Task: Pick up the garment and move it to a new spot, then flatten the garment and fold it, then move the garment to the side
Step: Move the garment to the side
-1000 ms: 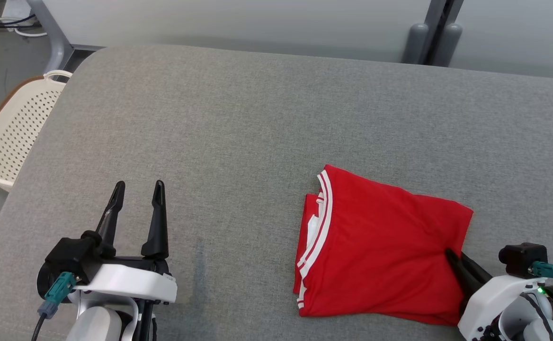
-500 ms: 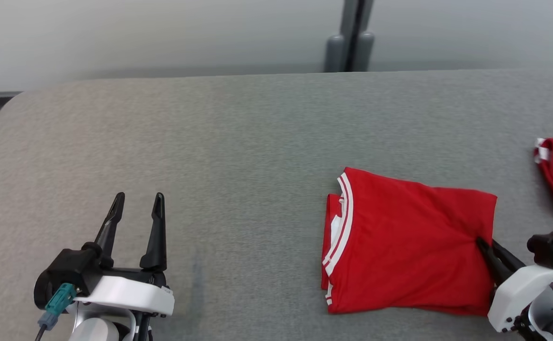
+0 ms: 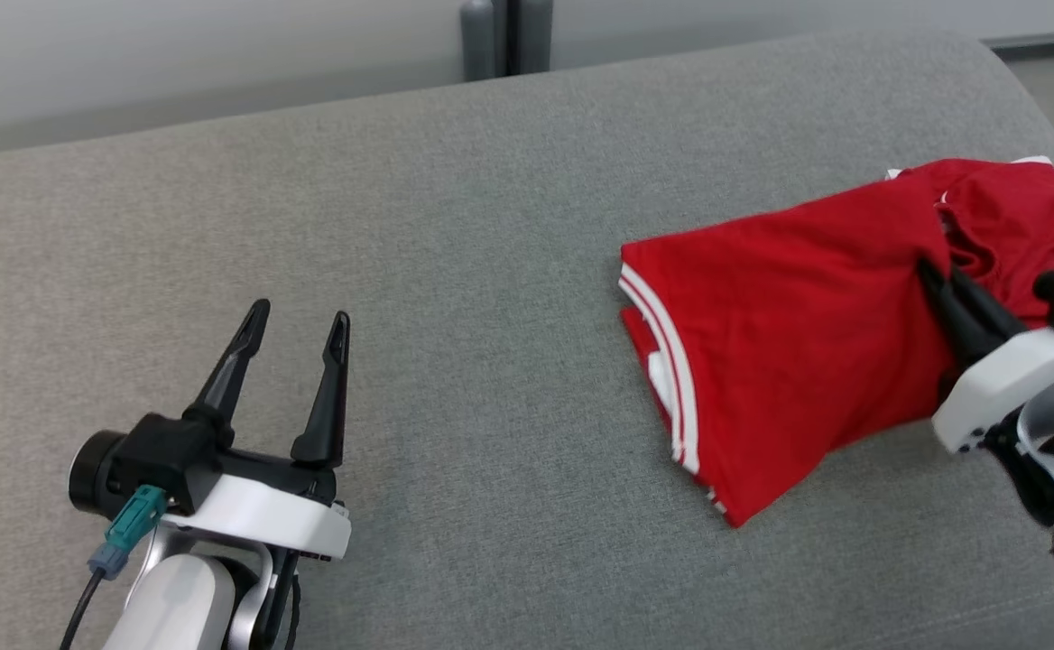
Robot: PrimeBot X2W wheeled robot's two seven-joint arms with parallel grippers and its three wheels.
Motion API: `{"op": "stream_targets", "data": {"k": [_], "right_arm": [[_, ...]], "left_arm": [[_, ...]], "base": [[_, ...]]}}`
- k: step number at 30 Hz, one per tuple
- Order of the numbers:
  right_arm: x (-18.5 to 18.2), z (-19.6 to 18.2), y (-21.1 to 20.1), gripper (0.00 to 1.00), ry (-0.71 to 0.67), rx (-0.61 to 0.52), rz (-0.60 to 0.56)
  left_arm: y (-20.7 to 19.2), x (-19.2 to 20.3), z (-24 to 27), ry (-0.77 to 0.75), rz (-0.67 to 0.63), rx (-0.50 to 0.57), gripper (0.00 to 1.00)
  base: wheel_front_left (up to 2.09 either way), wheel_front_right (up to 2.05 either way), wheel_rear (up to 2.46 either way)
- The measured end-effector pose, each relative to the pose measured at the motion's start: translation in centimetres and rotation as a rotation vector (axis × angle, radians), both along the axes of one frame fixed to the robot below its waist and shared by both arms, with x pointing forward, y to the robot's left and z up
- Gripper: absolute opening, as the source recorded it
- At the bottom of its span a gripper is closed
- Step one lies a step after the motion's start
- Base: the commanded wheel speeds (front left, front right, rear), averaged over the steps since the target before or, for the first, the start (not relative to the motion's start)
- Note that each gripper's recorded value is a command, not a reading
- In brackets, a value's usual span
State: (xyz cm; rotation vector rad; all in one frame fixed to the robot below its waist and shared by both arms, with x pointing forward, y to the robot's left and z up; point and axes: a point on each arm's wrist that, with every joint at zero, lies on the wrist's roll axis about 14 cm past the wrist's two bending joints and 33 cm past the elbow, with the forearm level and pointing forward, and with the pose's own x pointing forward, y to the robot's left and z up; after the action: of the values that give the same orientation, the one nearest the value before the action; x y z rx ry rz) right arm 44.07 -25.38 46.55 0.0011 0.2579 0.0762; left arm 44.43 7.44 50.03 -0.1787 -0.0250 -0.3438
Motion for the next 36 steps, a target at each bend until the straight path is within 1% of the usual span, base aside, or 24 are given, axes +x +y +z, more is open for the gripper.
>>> {"op": "stream_targets", "data": {"k": [7, 12, 16, 19, 23, 24, 25, 27, 32, 36], "right_arm": [[3.2, 1.7, -6.8, 0.0, -0.041, -0.074, -0.133], [3.3, 2.4, -13.2, 0.0, -0.049, -0.125, -0.277], [2.9, 2.7, -17.4, 0.0, -0.057, -0.147, -0.385], [3.4, 2.4, -18.7, 0.0, -0.054, -0.158, -0.419], [4.4, 1.6, -18.9, 0.0, -0.046, -0.163, -0.429], [4.8, 0.8, -19.3, 0.46, -0.031, -0.164, -0.444], [5.0, 0.3, -19.4, 1.0, -0.02, -0.162, -0.454], [5.0, -0.9, -19.7, 1.0, 0.01, -0.166, -0.469], [5.6, -2.8, -18.9, 1.0, 0.038, -0.151, -0.467], [5.4, -2.6, -18.6, 1.0, 0.023, -0.14, -0.466]], "left_arm": [[-3.6, 2.3, -1.2, 0.004, -0.125, 0.014, 1.0], [-5.5, 3.3, -2.3, 0.016, -0.192, 0.023, 1.0], [-6.3, 4.0, -2.8, 0.016, -0.226, 0.027, 1.0], [-6.8, 4.5, -3.4, 0.021, -0.245, 0.034, 1.0], [-7.1, 4.8, -4.4, 0.038, -0.262, 0.038, 1.0], [-7.2, 5.0, -4.8, 0.043, -0.27, 0.036, 1.0], [-7.3, 5.1, -5.1, 0.045, -0.272, 0.038, 1.0], [-7.3, 5.3, -5.5, 0.048, -0.277, 0.039, 1.0], [-7.0, 5.6, -6.4, 0.064, -0.276, 0.049, 1.0], [-7.2, 5.6, -6.0, 0.053, -0.278, 0.049, 1.0]], "base": [[0.0, 0.0, 0.0], [0.0, 0.0, 0.0], [0.0, 0.0, 0.0], [0.0, 0.0, 0.0], [0.0, 0.0, 0.0], [0.0, 0.0, 0.0], [0.0, 0.0, 0.0], [0.0, 0.0, 0.0], [0.0, 0.0, 0.0], [0.0, 0.0, 0.0]]}}
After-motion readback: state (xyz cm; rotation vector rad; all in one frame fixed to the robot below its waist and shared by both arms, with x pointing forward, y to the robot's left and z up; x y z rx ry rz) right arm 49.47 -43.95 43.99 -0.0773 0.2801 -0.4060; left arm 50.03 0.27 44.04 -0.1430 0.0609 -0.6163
